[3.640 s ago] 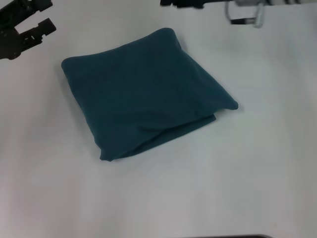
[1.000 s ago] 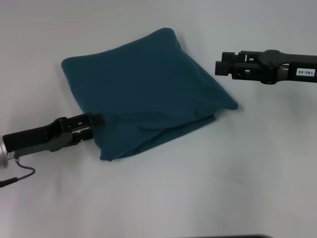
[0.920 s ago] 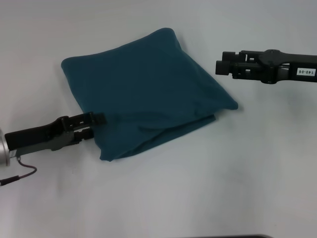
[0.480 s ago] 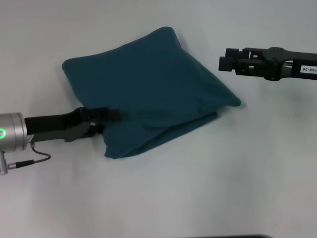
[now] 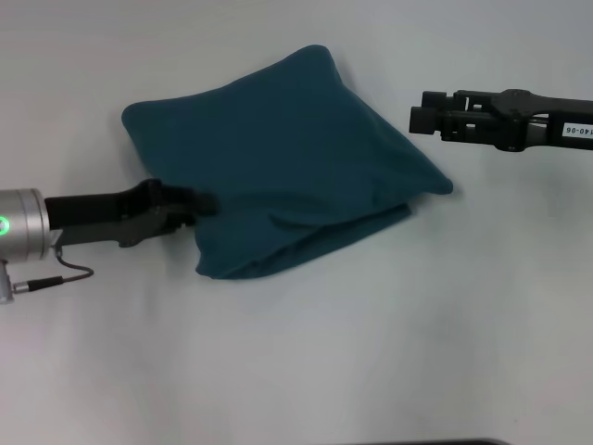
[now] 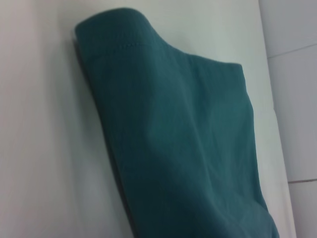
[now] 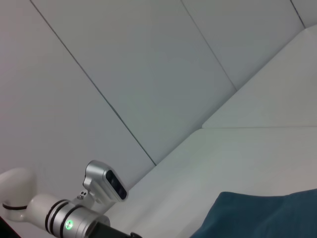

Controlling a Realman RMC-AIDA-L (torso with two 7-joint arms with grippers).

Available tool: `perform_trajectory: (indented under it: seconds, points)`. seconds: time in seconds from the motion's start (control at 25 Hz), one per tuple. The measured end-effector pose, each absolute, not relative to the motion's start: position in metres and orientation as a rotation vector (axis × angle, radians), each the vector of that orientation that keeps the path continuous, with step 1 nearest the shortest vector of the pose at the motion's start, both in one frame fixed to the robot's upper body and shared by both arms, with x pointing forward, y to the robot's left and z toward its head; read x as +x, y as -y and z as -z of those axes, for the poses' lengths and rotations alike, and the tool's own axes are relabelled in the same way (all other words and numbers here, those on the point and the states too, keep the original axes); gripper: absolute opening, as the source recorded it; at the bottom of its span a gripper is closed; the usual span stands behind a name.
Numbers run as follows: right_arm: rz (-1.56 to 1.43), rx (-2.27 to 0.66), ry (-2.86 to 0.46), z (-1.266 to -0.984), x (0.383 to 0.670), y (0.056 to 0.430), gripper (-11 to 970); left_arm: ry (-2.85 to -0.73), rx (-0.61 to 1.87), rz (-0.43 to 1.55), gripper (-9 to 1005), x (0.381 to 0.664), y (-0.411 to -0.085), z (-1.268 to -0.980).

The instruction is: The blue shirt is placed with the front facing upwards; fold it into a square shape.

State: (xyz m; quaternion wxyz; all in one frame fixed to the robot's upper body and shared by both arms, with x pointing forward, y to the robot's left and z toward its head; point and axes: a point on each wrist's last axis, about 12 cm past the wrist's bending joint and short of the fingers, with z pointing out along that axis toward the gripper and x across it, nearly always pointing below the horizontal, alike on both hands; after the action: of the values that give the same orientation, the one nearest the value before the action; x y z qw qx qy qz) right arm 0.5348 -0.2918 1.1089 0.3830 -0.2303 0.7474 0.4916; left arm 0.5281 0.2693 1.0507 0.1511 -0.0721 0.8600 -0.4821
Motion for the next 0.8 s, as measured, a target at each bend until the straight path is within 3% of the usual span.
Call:
perform_trajectory:
  seconds: [0.52,0.8]
  points:
    - [-1.26,-0.576,-1.919,-1.108,0.535,0.292,680,-2.472,-0.19,1.324,94,0.552,-0.279,-1.066]
    - [-1.26,-0.576,-1.917,-1.109,0.536,0.29,680,-2.478,-0.195,1.269,83,0.559,-0.282,-1.066]
